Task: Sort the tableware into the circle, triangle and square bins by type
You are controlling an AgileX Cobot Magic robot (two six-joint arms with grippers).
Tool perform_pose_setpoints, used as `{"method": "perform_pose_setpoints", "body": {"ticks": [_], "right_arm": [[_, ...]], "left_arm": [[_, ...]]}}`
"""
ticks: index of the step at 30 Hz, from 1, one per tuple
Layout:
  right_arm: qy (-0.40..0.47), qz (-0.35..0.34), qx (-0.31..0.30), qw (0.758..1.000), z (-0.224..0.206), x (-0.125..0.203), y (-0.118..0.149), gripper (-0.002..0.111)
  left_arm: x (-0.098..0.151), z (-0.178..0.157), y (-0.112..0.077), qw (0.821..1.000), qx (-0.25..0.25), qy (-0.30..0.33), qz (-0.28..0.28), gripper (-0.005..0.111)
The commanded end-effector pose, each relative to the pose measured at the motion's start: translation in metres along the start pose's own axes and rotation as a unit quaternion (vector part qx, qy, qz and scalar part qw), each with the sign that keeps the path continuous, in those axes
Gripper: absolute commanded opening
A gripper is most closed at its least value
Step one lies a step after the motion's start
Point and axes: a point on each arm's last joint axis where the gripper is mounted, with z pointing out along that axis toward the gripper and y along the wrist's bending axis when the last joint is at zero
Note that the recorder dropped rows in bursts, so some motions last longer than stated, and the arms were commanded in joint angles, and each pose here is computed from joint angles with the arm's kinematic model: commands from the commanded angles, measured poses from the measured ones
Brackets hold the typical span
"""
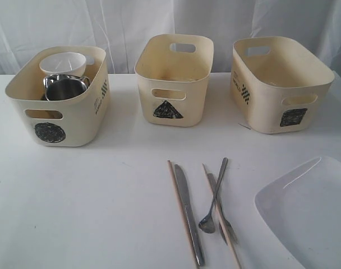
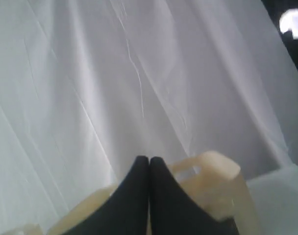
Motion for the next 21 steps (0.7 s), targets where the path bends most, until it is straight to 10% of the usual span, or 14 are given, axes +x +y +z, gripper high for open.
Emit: {"method": "perform_pose_setpoints", "body": {"ticks": [1, 13, 21], "right_arm": [[0.098, -0.014, 0.036, 0.994, -0.001, -0.012, 0.007, 0.001], [0.392, 0.007, 0.052, 0.919, 0.055, -0.04, 0.044, 0.061], [0.496, 0.047, 0.045, 0.866, 0.12, -0.025, 0.054, 0.065]], "left_arm": [[0.001, 0.0, 0.0, 1.0, -0.002, -0.001, -0.006, 0.047], [0.001, 0.0, 0.0, 1.0, -0.002, -0.001, -0.006, 0.047], [0.001, 0.0, 0.0, 1.0, -0.002, -0.001, -0.006, 0.047]]}}
